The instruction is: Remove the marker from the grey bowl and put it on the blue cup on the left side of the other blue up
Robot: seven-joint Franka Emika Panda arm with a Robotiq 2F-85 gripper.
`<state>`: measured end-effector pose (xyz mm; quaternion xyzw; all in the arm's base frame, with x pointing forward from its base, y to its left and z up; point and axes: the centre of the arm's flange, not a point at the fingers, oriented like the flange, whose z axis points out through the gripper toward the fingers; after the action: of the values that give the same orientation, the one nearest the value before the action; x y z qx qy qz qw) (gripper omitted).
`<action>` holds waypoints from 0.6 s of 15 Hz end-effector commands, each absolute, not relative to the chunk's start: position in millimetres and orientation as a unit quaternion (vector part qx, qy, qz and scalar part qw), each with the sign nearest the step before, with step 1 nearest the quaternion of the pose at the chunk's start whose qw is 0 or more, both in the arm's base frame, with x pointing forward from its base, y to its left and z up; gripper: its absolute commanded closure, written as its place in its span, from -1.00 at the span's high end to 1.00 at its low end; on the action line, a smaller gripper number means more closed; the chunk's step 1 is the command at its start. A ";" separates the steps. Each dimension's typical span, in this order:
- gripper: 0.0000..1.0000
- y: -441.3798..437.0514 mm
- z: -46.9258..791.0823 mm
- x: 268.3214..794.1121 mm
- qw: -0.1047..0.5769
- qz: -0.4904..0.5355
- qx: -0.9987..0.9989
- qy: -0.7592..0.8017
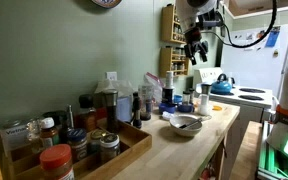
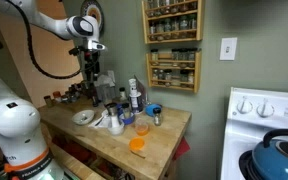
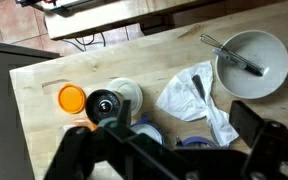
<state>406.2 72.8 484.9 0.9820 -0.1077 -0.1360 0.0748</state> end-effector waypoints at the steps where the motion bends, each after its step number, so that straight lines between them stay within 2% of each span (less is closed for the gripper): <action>1: 1.00 72.8 484.9 406.2 0.075 -0.136 0.982 -0.108; 9: 1.00 73.8 482.3 404.7 0.090 -0.136 0.981 -0.104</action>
<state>406.2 72.8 484.9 0.9820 -0.1077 -0.1359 0.0748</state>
